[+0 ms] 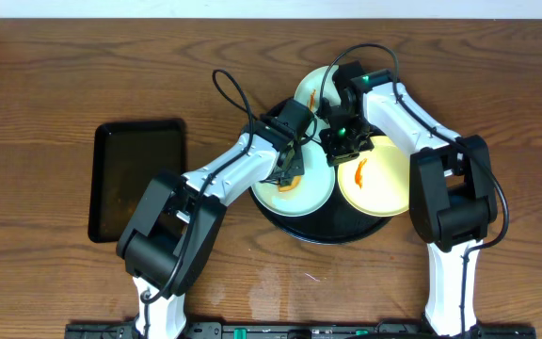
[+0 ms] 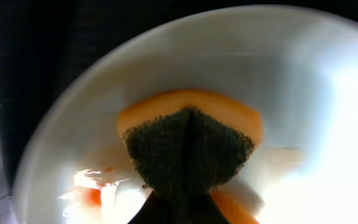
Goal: Clean dirty plates on tray and stack at the side
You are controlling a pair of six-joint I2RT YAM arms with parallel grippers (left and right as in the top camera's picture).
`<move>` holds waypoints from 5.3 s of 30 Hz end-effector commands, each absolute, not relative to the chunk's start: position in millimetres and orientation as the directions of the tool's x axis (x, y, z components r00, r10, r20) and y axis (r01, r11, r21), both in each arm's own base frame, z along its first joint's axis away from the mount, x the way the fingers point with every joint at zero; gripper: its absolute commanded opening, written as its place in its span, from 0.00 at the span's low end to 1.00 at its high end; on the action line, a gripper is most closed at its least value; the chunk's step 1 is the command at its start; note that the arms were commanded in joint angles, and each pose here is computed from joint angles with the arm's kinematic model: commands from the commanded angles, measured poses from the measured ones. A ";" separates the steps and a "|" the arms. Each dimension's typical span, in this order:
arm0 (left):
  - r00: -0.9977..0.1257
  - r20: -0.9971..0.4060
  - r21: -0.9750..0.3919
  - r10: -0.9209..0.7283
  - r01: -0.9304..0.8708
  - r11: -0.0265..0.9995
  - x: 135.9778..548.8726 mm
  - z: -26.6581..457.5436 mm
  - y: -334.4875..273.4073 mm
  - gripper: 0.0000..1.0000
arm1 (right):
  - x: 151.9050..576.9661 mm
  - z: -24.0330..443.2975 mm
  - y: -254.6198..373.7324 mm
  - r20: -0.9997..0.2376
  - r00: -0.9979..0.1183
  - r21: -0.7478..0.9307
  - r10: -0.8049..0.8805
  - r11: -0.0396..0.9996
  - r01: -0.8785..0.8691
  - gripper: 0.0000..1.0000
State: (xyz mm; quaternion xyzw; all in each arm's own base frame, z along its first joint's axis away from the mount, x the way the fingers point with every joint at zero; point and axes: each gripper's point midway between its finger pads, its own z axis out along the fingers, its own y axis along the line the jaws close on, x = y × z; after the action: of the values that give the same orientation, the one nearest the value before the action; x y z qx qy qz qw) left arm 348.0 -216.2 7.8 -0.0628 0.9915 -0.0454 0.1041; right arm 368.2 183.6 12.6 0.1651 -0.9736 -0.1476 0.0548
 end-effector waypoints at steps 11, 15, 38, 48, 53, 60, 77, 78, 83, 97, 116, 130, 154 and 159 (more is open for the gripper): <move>-0.939 -0.337 0.250 -0.074 -0.165 0.954 356.2 30.5 -142.6 0.08 | 372.5 16.0 180.7 0.054 -0.943 0.281 -0.328 0.911 -0.301 0.01; -0.897 -0.430 0.171 -0.100 -0.190 0.967 364.4 76.9 -146.0 0.08 | 373.5 16.5 181.0 0.050 -0.943 0.281 -0.328 0.911 -0.302 0.01; -0.748 -0.533 -0.117 -0.395 -0.397 0.910 318.8 222.3 -44.0 0.08 | 402.7 141.9 172.6 -0.287 -0.877 -0.039 -0.386 0.919 -0.392 0.01; -0.770 -0.505 -0.141 -0.391 -0.373 0.917 313.2 221.6 -49.6 0.08 | 394.7 188.2 185.9 -0.388 -0.791 -0.299 -0.473 0.876 -0.378 0.01; -0.779 -0.493 -0.130 -0.388 -0.376 0.918 309.4 219.4 -48.5 0.08 | 385.1 162.1 200.3 -0.337 -0.854 -0.139 -0.397 0.918 -0.372 0.15; -0.783 -0.487 -0.124 -0.387 -0.377 0.918 307.5 218.3 -48.0 0.08 | 394.8 105.0 178.9 -0.199 -0.944 -0.080 -0.265 0.964 -0.254 0.51; -0.782 -0.488 -0.126 -0.388 -0.377 0.918 307.9 218.6 -48.1 0.08 | 419.3 39.1 180.9 -0.134 -0.938 0.142 -0.321 0.930 -0.339 0.51; -0.782 -0.488 -0.126 -0.388 -0.377 0.918 307.9 218.6 -48.1 0.08 | 419.5 37.7 180.9 -0.132 -0.938 0.142 -0.321 0.930 -0.339 0.50; -0.782 -0.488 -0.126 -0.388 -0.377 0.918 307.9 218.5 -48.2 0.08 | 420.8 24.8 181.3 -0.118 -0.938 0.140 -0.326 0.930 -0.341 0.49; -0.782 -0.488 -0.126 -0.388 -0.377 0.918 307.9 218.5 -48.2 0.08 | 417.6 15.2 185.0 -0.097 -0.940 0.166 -0.327 0.926 -0.339 0.01; -0.782 -0.488 -0.126 -0.388 -0.377 0.918 307.9 218.6 -48.1 0.08 | 429.8 110.4 163.0 -0.279 -0.907 0.025 -0.315 0.942 -0.335 0.01; -0.782 -0.488 -0.126 -0.388 -0.377 0.918 307.9 218.6 -48.1 0.08 | 419.4 163.6 156.3 -0.320 -0.816 -0.401 -0.481 0.849 -0.344 0.01; -0.782 -0.488 -0.126 -0.388 -0.377 0.918 307.9 218.6 -48.1 0.08 | 394.3 209.6 196.8 -0.318 -0.690 -0.743 -0.650 0.623 -0.245 0.01; -0.782 -0.488 -0.126 -0.388 -0.377 0.918 307.9 218.6 -48.1 0.08 | 398.1 199.1 187.7 -0.337 -0.730 -0.681 -0.594 0.689 -0.246 0.01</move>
State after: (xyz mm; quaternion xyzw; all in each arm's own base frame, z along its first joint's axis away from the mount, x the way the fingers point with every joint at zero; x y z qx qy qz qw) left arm 307.1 -49.8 209.3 -0.2073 0.9461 -0.0080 0.2488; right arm 391.7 201.7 182.6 0.2868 -0.8588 0.3355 -0.2601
